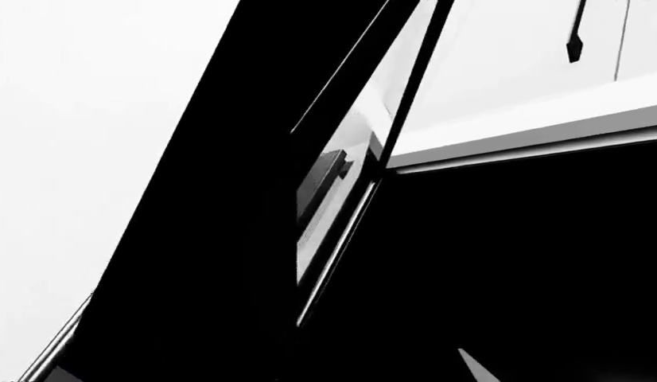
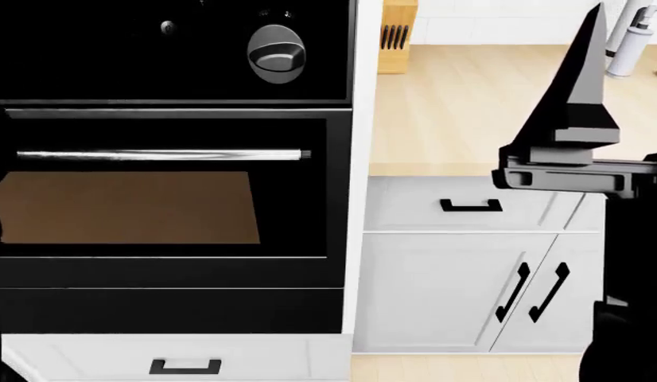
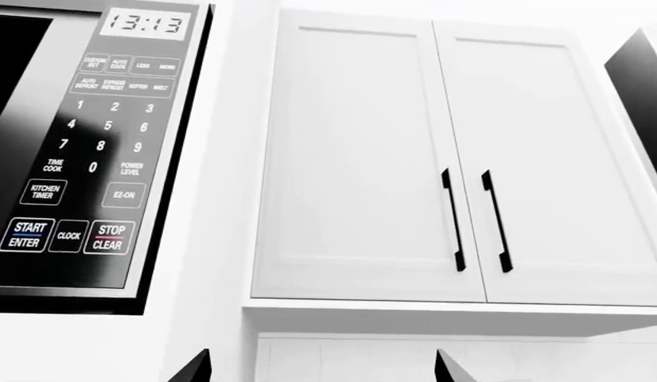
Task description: Open the microwave door
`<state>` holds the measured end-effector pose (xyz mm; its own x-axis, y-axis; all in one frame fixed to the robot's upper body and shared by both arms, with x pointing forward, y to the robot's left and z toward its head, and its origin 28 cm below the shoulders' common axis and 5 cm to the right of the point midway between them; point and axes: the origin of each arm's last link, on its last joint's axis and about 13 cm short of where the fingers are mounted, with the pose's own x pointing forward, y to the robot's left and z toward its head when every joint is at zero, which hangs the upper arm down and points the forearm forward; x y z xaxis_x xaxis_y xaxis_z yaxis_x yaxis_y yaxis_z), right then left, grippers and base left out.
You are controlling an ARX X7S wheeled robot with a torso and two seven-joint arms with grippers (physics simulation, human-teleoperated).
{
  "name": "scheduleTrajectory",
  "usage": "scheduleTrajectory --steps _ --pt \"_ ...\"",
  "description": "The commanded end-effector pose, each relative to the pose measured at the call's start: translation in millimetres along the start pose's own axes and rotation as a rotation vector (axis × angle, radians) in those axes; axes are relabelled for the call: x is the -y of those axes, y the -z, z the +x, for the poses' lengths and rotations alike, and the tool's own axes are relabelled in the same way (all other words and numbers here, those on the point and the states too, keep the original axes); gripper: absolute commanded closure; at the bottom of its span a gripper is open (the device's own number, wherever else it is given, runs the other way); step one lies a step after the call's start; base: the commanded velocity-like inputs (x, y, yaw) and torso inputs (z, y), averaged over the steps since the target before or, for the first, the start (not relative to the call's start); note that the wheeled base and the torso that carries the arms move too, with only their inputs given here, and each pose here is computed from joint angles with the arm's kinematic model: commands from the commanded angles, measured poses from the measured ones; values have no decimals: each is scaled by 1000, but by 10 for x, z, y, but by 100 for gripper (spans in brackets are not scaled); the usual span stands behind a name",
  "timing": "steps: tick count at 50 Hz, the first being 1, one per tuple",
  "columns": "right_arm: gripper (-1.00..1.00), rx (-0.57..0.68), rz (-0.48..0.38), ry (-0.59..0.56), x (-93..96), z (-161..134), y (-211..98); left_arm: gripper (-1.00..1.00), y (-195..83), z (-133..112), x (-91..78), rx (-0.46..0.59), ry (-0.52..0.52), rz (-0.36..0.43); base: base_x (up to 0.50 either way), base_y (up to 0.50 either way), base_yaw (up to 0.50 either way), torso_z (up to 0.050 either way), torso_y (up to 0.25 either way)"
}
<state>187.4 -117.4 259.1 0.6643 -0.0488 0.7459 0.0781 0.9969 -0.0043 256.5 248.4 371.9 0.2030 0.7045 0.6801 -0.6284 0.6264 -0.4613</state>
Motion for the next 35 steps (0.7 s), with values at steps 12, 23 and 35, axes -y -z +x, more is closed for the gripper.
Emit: scheduleTrajectory --steps 12,23,35 --pt "-100 0 2 -12 -31 25 -1 -100 -196 324 -493 89 -140 99 0 0 0 0 0" --pt "-100 1 3 -17 -47 34 1 -100 -195 549 -674 110 -186 180 0 0 0 0 0" --pt "-100 4 1 -22 -68 43 -21 -100 -153 860 -788 109 -201 315 0 0 0 0 0"
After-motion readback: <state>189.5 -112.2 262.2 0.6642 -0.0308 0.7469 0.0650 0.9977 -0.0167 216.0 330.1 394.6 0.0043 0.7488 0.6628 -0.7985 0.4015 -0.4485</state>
